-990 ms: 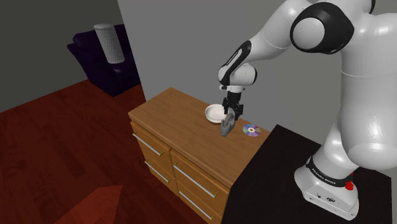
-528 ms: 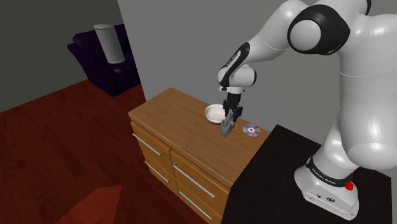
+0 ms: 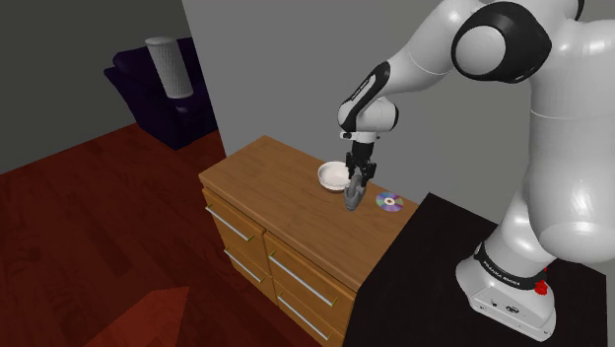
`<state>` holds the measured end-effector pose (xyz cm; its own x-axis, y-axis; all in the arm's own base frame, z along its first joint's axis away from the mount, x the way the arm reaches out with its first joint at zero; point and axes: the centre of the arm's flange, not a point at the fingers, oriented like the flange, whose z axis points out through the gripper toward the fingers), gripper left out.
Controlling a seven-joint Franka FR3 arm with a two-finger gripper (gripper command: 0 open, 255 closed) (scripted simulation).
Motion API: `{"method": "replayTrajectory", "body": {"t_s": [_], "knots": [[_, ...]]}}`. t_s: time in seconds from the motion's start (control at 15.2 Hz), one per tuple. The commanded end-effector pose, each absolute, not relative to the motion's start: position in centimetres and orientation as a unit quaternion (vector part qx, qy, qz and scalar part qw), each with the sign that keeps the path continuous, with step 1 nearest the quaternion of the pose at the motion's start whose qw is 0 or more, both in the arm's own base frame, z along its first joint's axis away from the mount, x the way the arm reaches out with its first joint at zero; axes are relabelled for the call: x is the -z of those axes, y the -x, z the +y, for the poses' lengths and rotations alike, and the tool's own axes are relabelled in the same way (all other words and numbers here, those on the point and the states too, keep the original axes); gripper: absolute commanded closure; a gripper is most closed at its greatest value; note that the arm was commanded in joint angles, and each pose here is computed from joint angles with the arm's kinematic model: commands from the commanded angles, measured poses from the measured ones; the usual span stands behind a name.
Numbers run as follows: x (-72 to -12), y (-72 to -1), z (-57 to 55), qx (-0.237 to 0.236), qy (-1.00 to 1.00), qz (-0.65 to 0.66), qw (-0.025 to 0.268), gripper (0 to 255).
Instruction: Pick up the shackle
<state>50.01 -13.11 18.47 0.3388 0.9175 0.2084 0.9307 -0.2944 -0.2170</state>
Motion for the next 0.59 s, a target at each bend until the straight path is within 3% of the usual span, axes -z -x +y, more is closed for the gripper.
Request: {"method": "replayTrajectory", "body": {"t_s": [0.0, 0.53], "knots": [[-19.3, -50.0, -13.2, 0.022, 0.804, -0.575, 0.151, 255], [-23.6, -50.0, -13.2, 0.022, 0.804, -0.575, 0.151, 255]]}}
